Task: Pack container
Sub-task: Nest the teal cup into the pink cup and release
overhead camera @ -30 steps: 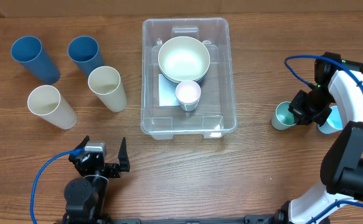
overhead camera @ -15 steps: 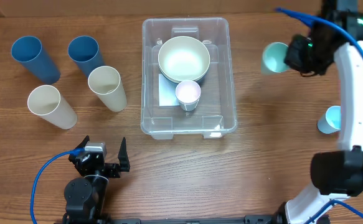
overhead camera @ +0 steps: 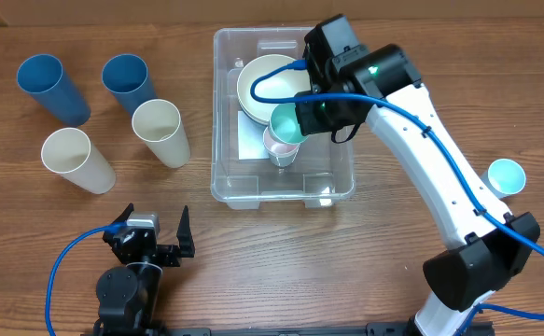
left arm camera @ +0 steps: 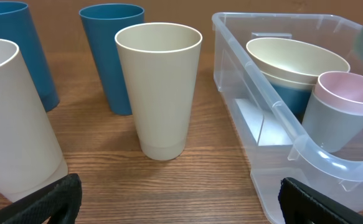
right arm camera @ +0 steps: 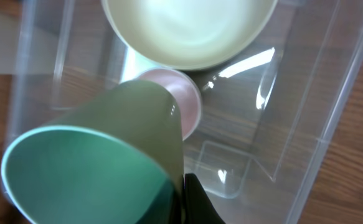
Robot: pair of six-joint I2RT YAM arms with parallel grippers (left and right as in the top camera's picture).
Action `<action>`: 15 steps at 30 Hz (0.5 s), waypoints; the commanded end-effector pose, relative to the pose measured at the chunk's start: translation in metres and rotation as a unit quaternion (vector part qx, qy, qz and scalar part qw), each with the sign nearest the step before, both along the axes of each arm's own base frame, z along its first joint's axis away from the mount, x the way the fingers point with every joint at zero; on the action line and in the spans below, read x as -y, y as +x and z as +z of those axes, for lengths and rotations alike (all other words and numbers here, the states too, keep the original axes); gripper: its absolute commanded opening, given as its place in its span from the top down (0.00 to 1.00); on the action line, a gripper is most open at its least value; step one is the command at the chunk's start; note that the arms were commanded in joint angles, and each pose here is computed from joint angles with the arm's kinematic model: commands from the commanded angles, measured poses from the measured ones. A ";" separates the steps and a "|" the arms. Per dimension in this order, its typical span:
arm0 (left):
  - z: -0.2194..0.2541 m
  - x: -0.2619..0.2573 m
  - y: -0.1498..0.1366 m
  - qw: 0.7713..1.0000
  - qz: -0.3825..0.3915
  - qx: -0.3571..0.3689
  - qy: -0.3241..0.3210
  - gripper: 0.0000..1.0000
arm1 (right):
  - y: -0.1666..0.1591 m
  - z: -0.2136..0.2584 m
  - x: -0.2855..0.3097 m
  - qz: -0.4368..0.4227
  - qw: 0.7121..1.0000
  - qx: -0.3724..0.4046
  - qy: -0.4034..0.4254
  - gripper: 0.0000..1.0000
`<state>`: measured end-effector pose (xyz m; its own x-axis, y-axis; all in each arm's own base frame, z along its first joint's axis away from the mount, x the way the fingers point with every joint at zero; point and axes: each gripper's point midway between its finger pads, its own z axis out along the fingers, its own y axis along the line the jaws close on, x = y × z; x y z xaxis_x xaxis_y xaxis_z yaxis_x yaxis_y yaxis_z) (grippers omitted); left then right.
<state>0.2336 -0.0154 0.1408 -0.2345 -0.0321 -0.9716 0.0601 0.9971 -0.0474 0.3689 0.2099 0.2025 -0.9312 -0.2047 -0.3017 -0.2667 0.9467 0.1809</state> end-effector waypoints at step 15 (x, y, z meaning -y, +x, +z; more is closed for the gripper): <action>0.001 0.001 0.000 1.000 -0.006 0.005 0.007 0.00 | 0.011 0.041 0.027 -0.054 0.998 0.026 0.006 0.31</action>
<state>0.2336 -0.0154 0.1409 -0.2341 -0.0321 -0.9717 0.0605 0.9970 -0.0475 0.3678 0.2044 0.2061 -0.9370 -0.1948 -0.2900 -0.2523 0.9515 0.1761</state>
